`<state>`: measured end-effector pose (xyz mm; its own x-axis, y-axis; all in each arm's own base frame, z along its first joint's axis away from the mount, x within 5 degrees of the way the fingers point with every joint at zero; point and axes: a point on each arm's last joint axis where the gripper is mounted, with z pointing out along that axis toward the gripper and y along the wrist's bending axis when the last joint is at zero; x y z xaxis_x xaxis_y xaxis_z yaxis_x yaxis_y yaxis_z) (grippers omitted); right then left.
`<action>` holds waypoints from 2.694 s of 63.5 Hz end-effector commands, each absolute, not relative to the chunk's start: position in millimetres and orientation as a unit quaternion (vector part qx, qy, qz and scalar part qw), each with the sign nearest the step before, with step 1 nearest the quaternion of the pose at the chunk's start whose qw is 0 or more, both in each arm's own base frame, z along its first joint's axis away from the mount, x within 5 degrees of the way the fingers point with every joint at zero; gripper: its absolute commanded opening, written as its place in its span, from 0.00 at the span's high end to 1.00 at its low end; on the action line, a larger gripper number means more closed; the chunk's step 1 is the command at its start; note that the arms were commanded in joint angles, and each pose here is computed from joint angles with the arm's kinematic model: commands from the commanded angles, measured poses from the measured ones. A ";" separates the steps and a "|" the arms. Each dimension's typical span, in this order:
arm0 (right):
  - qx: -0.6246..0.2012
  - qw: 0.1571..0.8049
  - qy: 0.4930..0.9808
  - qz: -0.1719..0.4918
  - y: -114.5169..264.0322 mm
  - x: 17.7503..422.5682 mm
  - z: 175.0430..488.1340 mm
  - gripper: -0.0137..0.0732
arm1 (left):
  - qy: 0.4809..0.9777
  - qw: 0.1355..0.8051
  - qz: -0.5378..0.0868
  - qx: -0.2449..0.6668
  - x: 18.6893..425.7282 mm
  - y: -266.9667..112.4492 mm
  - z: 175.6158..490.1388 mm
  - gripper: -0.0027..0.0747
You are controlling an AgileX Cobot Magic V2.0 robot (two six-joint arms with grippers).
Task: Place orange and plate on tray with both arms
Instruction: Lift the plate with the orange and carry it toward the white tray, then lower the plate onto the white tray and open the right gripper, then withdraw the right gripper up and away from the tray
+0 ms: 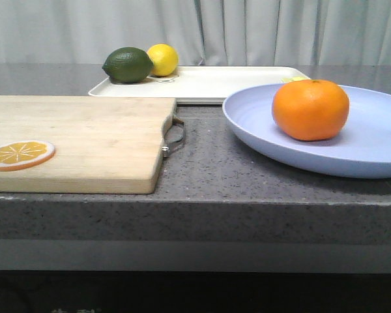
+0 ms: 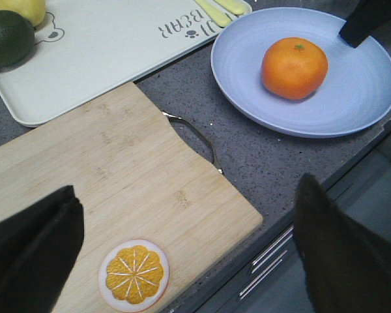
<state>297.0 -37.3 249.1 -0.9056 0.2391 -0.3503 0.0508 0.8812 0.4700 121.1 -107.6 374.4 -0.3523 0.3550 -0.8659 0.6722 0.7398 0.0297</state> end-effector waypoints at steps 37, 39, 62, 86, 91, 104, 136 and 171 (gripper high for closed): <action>0.096 0.239 0.923 0.286 -30.6 300.6 279.0 0.91 | 0.777 0.518 -0.189 0.302 121.7 -107.7 391.9 0.17; 0.098 0.238 0.922 0.289 -30.2 301.2 281.9 0.91 | 0.777 0.518 -0.189 0.302 121.7 -107.7 391.9 0.17; 0.106 0.271 0.914 0.283 2.9 329.0 336.2 0.91 | 0.777 0.519 -0.189 0.302 121.8 -107.8 392.0 0.17; 0.120 0.270 0.905 0.305 41.8 405.4 352.0 0.91 | 0.777 0.519 -0.189 0.302 121.8 -107.8 392.0 0.17; 0.125 0.275 0.903 0.306 47.8 423.3 351.9 0.91 | 0.777 0.519 -0.189 0.302 121.8 -107.8 392.0 0.17; 0.142 0.277 0.905 0.290 62.8 463.3 344.0 0.91 | 0.777 0.519 -0.189 0.302 121.8 -107.8 392.0 0.17; 0.138 0.289 0.912 0.256 80.3 496.6 334.8 0.52 | 0.777 0.519 -0.189 0.302 121.8 -107.8 392.0 0.17; 0.118 0.312 0.923 0.191 67.0 466.2 378.9 0.36 | 0.777 0.519 -0.189 0.302 121.8 -107.8 392.0 0.17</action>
<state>494.9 72.6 313.0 -0.8388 0.3462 -0.4201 0.1543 0.8913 0.4264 121.5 -108.0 375.4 -0.3445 0.3481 -0.8719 0.6721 0.7399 0.0298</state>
